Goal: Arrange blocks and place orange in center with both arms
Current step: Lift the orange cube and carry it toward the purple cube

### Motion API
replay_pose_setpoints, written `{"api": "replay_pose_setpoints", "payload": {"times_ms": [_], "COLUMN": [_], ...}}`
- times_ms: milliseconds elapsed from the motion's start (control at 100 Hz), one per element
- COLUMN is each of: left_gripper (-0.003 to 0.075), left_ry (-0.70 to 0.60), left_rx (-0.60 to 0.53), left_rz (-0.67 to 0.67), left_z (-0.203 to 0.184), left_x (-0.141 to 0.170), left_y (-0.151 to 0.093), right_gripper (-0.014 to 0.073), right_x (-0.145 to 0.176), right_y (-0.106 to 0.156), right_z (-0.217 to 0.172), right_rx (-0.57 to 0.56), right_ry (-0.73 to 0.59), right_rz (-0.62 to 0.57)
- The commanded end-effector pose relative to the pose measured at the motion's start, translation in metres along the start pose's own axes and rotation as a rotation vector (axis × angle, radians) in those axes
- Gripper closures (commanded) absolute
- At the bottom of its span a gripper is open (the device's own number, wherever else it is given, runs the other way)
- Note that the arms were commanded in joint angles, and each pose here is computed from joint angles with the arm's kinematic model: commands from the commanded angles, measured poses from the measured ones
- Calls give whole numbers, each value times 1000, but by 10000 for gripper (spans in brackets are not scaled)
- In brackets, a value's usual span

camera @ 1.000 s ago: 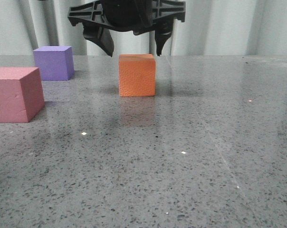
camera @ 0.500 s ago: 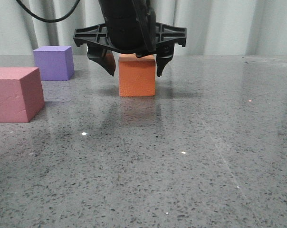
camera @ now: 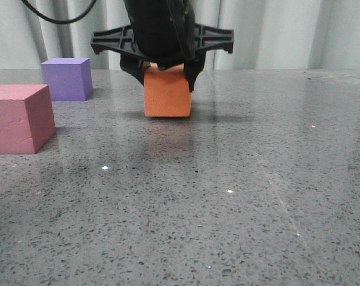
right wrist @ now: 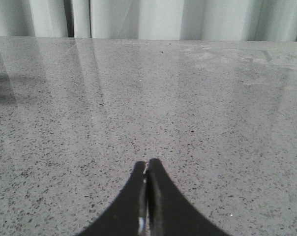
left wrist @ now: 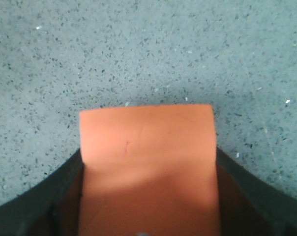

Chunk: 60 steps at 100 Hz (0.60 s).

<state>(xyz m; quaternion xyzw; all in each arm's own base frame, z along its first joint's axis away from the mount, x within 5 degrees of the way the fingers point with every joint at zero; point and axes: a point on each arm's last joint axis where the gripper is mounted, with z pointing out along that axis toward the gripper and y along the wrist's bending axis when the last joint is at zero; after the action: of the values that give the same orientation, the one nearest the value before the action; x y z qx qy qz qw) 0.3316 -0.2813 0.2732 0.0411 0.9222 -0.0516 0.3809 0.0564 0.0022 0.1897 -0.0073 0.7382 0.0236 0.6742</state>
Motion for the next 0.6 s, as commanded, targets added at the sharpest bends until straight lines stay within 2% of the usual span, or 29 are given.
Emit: {"api": "replay_pose_setpoints", "payload": {"times_ms": [0, 140, 270, 590], "left_gripper": [580, 579, 579, 579], "left_ry": [-142, -203, -268, -280], "left_rx": [74, 94, 67, -44], "left_rz": [-13, 6, 20, -43], "left_z": [-47, -77, -99, -107], "left_x": [-32, -45, -54, -53], "left_y": [4, 12, 27, 97], "right_gripper": [655, 655, 655, 655], "right_x": [-13, -13, -13, -13], "right_y": [1, 1, 1, 1], "right_z": [-3, -3, -3, -3], "right_rx": [-3, -3, -3, -3], "right_ry": [-119, -119, -119, -119], "right_rz": [-3, -3, -3, -3]}}
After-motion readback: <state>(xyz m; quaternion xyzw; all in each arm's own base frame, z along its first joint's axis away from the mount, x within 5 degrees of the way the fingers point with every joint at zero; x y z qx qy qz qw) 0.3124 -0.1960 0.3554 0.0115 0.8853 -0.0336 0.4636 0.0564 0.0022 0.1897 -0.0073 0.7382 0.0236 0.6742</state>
